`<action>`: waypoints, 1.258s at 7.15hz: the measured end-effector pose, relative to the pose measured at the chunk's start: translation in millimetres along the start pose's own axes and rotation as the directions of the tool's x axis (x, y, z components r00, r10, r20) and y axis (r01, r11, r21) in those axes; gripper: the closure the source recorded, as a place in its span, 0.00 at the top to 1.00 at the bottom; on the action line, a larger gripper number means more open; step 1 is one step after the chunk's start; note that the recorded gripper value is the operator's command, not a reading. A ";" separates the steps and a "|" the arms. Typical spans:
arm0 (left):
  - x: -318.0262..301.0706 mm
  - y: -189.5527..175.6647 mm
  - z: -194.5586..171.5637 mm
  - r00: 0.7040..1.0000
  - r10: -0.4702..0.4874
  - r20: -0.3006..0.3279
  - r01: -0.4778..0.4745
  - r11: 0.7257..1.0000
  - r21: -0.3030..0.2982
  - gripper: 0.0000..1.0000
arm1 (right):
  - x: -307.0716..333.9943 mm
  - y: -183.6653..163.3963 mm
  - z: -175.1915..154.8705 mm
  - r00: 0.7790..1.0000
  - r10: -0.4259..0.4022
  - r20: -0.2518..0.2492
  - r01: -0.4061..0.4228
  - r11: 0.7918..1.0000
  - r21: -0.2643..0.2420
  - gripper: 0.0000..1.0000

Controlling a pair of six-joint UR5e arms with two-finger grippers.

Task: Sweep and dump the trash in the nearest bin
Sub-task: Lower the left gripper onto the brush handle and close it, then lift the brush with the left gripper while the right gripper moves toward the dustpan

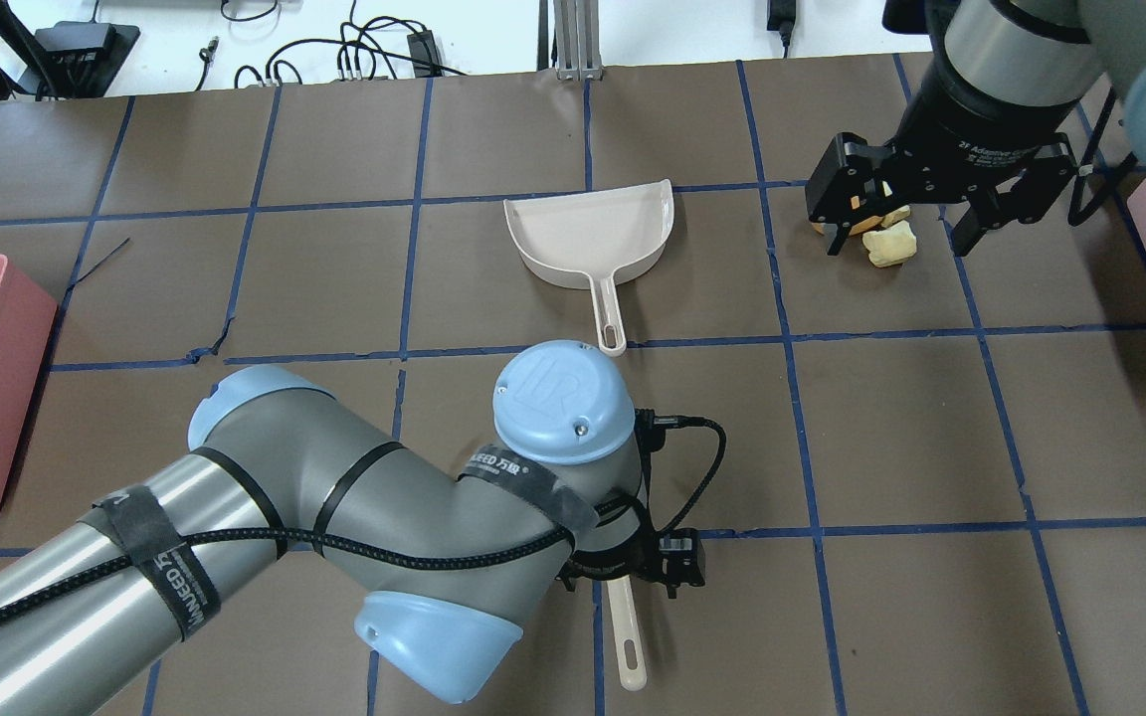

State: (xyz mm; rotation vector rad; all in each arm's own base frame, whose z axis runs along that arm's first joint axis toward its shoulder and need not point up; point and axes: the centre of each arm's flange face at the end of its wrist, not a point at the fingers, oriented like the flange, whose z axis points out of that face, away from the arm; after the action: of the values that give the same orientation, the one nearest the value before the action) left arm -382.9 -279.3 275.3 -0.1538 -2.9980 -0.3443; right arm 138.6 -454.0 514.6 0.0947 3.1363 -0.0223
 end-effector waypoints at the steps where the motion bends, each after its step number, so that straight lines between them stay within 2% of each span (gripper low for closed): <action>1: 1.0 2.6 13.5 1.000 -0.029 0.001 0.029 0.999 -0.033 1.00 | 0.0 0.0 0.0 1.000 0.000 0.000 0.000 1.000 0.000 1.00; 4: 3.5 0.7 37.4 0.997 -0.070 0.010 0.071 0.993 -0.090 1.00 | 0.0 0.0 0.0 1.000 0.000 0.000 0.000 1.000 0.000 1.00; 9: -0.5 1.3 55.4 0.992 -0.119 0.043 0.124 0.984 -0.131 1.00 | 0.1 0.0 -0.1 1.000 0.000 -0.001 0.000 1.000 0.001 1.00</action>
State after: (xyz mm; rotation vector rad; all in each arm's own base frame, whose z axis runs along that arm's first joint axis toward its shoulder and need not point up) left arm -388.2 -265.3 221.9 0.0117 -3.0255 -0.5609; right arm 138.5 -454.0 514.7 0.0947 3.1378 -0.0231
